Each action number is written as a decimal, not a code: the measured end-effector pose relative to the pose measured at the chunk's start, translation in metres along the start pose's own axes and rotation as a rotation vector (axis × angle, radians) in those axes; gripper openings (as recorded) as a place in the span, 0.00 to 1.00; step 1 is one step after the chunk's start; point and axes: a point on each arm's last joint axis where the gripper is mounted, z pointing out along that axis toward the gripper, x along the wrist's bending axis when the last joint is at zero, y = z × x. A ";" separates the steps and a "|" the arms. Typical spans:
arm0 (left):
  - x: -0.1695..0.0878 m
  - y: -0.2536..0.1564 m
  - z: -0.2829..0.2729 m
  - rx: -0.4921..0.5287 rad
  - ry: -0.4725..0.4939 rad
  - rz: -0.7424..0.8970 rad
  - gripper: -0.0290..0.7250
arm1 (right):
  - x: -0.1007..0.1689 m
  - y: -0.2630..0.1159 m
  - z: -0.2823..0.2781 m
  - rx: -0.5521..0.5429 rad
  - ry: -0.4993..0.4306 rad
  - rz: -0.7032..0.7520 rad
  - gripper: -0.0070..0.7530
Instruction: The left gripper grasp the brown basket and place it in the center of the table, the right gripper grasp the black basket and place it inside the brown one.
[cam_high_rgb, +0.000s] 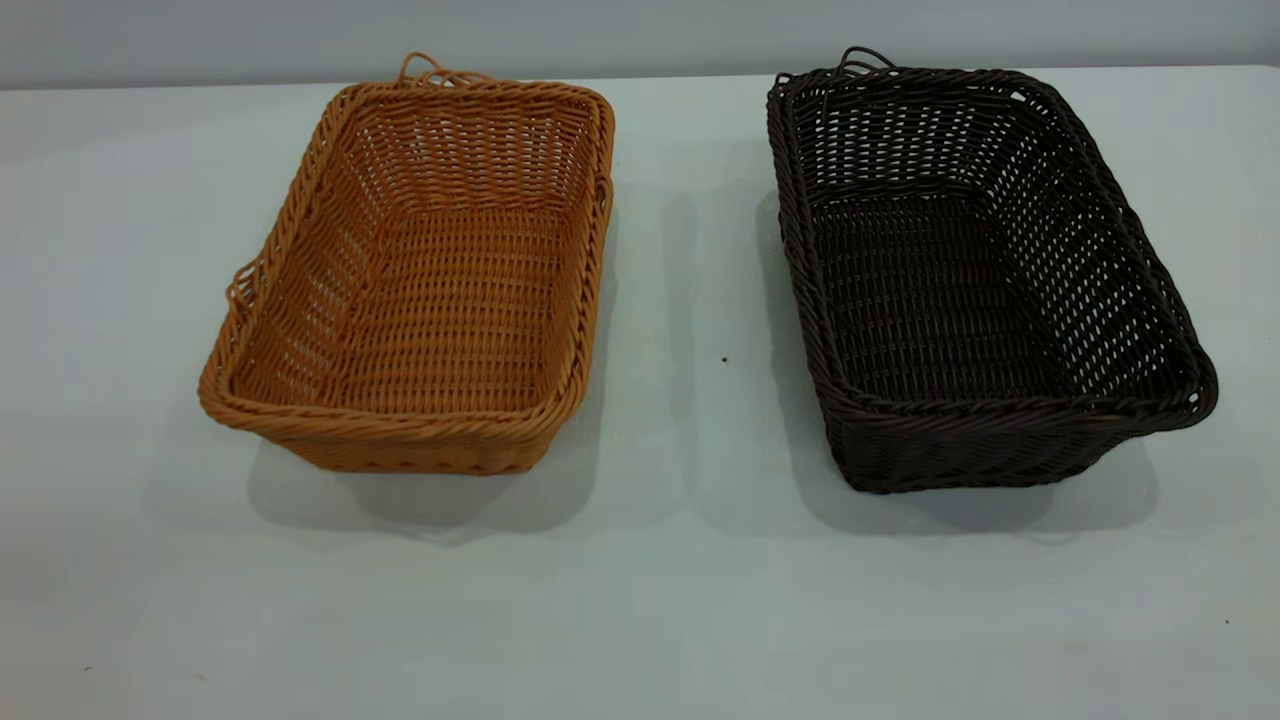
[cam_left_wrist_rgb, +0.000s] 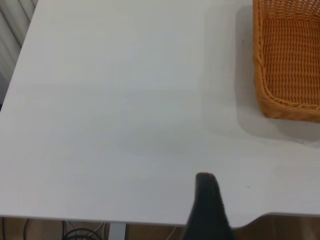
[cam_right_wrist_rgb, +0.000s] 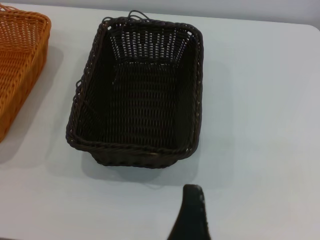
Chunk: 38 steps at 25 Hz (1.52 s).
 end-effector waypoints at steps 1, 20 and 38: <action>0.000 0.000 0.000 0.000 0.000 0.000 0.69 | 0.000 0.000 0.000 0.000 0.000 0.000 0.73; 0.000 0.000 0.000 0.000 0.000 0.001 0.69 | 0.000 0.000 0.000 0.000 0.000 0.000 0.73; 0.000 0.005 0.001 0.008 0.000 0.002 0.69 | 0.000 0.000 0.000 -0.005 -0.001 0.000 0.73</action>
